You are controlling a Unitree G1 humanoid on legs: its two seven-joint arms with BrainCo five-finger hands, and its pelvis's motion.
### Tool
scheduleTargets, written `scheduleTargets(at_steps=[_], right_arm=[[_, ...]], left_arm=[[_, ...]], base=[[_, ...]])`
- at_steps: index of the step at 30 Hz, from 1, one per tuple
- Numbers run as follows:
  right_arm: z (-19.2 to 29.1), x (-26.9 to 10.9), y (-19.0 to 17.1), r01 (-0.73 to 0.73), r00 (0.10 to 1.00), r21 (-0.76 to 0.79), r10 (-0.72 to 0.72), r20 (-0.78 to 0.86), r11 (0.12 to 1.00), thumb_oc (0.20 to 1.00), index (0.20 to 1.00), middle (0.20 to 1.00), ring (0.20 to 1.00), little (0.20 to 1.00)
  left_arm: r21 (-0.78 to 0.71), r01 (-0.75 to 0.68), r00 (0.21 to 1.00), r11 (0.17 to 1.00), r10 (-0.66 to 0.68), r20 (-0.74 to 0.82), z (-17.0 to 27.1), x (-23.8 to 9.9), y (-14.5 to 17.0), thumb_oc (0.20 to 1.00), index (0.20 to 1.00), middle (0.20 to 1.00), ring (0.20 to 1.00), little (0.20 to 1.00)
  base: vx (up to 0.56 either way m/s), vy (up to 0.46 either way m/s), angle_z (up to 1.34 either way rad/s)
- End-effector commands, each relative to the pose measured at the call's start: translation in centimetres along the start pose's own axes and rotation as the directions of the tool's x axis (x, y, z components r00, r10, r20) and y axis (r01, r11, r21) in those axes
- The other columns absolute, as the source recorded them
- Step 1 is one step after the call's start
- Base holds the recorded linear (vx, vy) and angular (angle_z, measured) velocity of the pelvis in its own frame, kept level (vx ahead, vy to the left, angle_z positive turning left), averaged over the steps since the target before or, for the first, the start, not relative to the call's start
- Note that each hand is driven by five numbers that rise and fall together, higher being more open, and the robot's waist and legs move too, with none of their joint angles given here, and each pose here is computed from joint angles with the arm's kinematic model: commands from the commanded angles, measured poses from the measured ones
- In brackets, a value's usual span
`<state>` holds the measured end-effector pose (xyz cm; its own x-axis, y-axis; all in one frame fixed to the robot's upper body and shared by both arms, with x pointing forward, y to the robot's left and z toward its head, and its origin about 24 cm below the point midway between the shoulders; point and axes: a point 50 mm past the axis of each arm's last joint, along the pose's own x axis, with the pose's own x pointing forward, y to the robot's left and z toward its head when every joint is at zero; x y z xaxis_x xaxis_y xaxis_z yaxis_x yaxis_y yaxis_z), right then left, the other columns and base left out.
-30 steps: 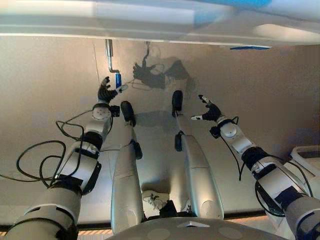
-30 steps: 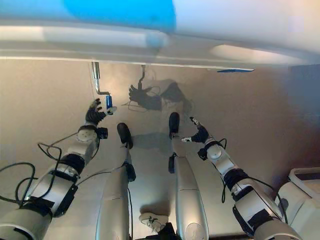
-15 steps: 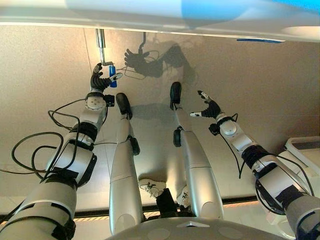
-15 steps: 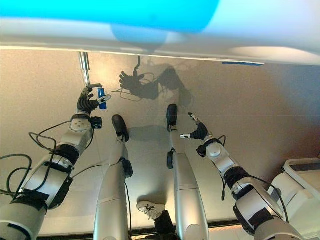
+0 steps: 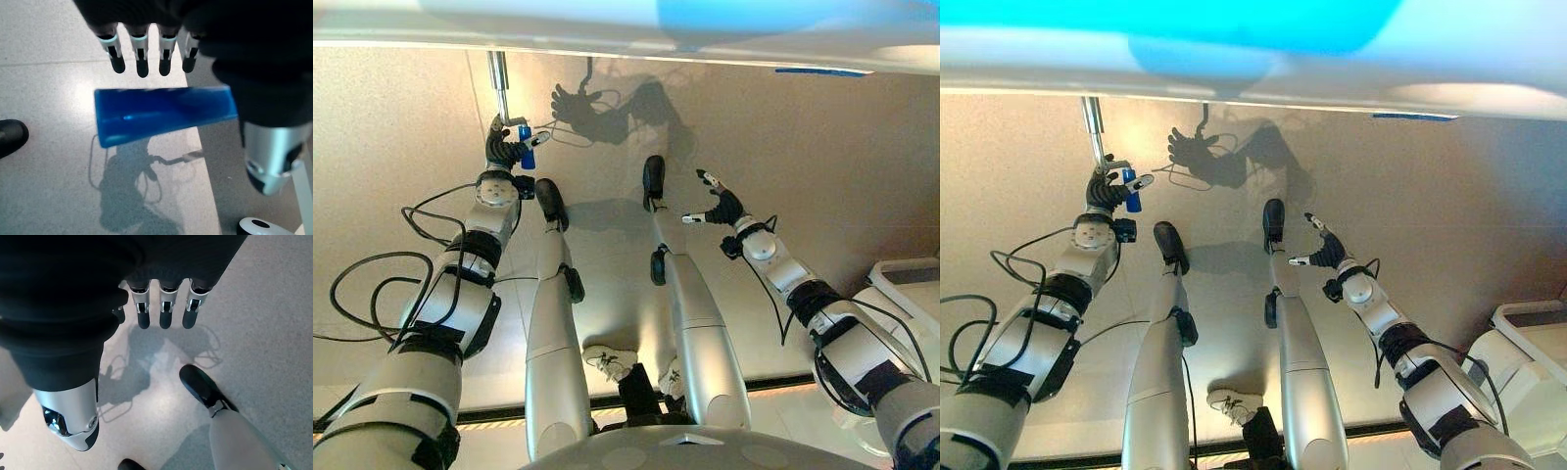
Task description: Raise the hospital bed
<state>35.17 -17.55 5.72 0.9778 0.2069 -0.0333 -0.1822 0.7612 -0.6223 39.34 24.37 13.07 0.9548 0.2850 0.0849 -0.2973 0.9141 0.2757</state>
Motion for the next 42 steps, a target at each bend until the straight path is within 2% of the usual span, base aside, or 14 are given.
scheduleTargets(at_steps=[1,17,42], right_arm=[[1.1,0.1,0.1,-0.014,0.997,0.001,0.013,0.07,1.0,1.0,1.0,1.0,1.0,1.0],[2.4,0.8,-0.7,-0.009,0.995,-0.002,0.009,0.103,1.0,1.0,1.0,1.0,1.0,1.0],[3.4,1.1,-0.9,-0.023,0.991,0.004,0.022,0.133,1.0,1.0,1.0,1.0,1.0,1.0]], left_arm=[[0.038,-0.025,1.0,0.999,0.025,0.002,0.1,0.3,1.5,1.0,1.0,1.0,1.0,1.0],[0.011,-0.005,0.999,1.0,0.006,-0.031,1.4,1.2,1.9,1.0,1.0,1.0,1.0,1.0],[0.015,0.003,0.981,1.0,0.0,-0.195,-1.9,0.4,2.2,1.0,1.0,1.0,1.0,1.0]], base=[[0.0,0.0,0.0],[0.0,0.0,0.0],[0.0,0.0,0.0]])
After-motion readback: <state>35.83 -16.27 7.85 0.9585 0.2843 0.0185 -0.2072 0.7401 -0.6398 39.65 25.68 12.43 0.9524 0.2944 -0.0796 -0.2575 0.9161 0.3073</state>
